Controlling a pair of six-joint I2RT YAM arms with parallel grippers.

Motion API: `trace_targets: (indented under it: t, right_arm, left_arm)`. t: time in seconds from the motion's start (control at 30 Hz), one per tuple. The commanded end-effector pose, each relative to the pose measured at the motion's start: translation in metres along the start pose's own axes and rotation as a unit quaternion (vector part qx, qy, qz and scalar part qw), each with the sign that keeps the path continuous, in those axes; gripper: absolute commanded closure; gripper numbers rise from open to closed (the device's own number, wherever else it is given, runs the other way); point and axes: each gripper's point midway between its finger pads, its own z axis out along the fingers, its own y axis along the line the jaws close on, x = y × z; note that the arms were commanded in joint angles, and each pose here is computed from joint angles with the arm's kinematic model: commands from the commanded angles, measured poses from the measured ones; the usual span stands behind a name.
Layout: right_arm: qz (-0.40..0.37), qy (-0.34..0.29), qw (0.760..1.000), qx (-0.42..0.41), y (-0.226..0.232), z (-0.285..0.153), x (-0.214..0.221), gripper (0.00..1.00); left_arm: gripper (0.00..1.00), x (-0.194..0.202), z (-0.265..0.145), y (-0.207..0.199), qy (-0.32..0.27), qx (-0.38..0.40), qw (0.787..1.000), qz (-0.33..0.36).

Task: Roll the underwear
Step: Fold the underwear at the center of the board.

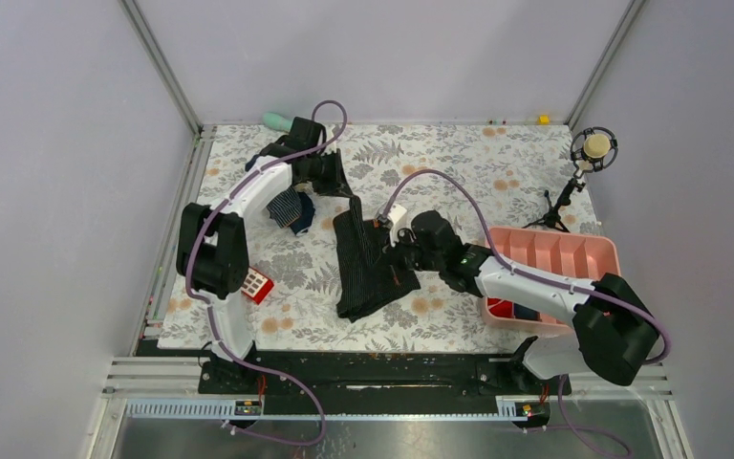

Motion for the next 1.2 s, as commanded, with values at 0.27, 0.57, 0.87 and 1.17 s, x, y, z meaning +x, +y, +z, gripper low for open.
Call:
trace_targets:
  t: [0.27,0.57,0.87,1.17]
  right_arm:
    - [0.042,0.024,0.998,0.035,-0.031,-0.016,0.014,1.0]
    - [0.074,0.052,0.994,0.068,-0.054,-0.013,0.04,1.0]
    - [0.08,0.08,0.991,0.074,-0.064,-0.011,0.062,1.0]
    - [0.093,0.09,0.988,0.087,-0.074,-0.013,0.073,1.0]
  left_arm:
    - [1.0,-0.01,0.018,-0.022,-0.016,0.01,0.999,0.032]
    - [1.0,-0.01,0.04,-0.022,-0.014,-0.014,0.998,0.053]
    - [1.0,-0.008,0.057,-0.027,-0.009,-0.018,0.998,0.067]
    - [1.0,-0.004,0.071,-0.03,-0.005,-0.026,0.997,0.066]
